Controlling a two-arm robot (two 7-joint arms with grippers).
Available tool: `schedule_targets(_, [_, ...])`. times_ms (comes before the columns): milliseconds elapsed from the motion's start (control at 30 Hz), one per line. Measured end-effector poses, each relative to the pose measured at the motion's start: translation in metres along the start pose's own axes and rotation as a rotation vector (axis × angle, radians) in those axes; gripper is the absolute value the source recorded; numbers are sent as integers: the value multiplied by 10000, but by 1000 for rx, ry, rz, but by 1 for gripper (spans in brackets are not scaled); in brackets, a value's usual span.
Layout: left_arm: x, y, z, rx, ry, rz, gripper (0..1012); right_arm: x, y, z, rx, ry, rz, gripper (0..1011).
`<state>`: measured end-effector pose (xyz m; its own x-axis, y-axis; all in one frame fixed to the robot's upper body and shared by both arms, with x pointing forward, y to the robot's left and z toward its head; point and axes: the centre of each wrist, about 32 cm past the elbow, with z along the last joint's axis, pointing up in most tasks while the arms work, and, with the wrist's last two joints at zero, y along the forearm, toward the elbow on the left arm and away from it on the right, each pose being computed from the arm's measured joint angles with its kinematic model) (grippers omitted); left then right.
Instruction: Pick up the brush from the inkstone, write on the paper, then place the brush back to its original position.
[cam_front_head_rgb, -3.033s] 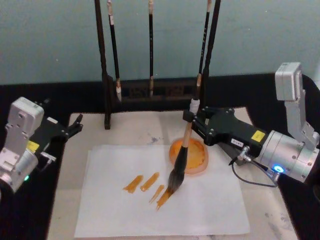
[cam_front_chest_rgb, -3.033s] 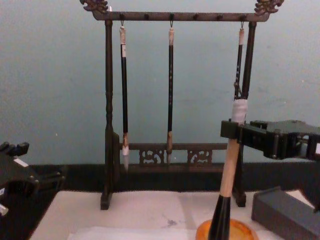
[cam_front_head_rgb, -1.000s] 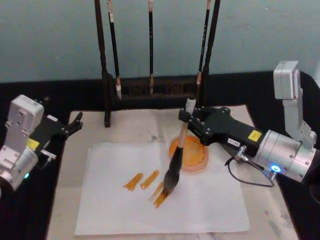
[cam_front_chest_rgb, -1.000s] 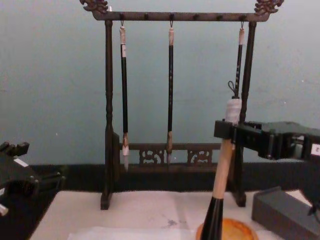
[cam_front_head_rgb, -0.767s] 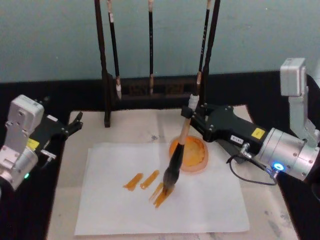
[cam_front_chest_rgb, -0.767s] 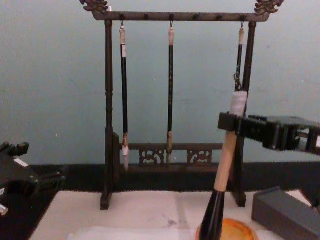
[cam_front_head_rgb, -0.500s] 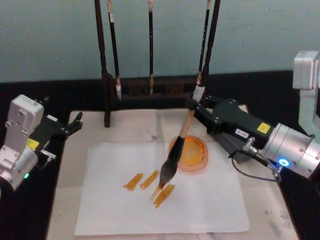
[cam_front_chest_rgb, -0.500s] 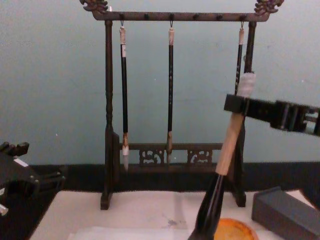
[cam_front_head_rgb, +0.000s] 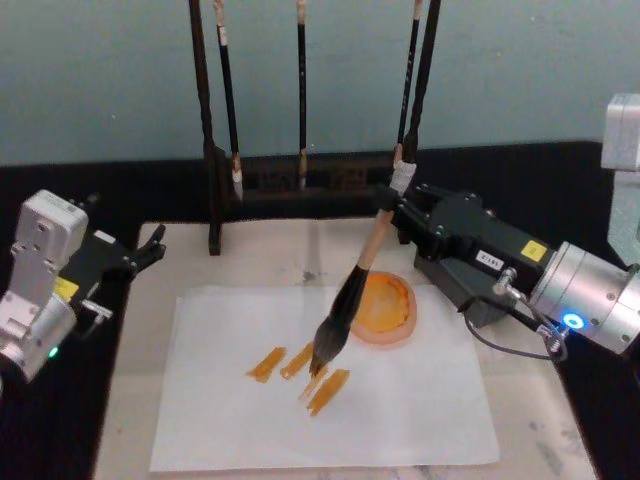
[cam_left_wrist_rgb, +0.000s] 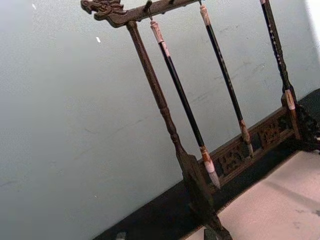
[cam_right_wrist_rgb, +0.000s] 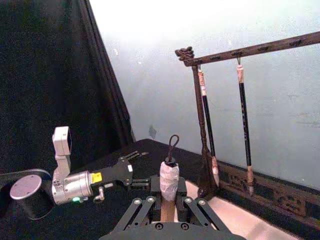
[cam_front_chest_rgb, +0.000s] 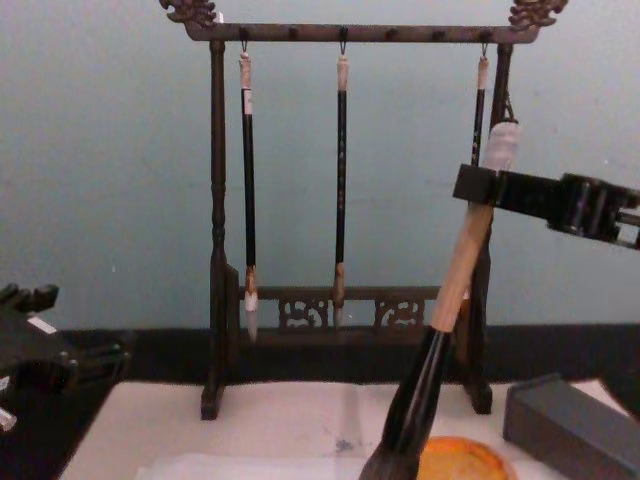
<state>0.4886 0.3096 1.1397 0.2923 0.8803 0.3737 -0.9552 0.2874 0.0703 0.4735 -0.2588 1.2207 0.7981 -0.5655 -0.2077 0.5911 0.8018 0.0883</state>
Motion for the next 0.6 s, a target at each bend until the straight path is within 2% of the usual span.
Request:
schedule_targets(233, [0, 0, 0, 0, 0, 0, 1010, 17, 6, -4, 13, 17, -16, 171])
schedule_targets(400, [0, 0, 0, 0, 0, 0, 1010, 58, -1, -2, 42, 63, -50, 171])
schedule_targets(567, [0, 0, 0, 0, 0, 0, 1010, 142, -25, -22, 91, 162, -117, 171])
schedule_targets(600, [0, 0, 0, 0, 0, 0, 1010, 172, -36, -32, 108, 201, -143, 171])
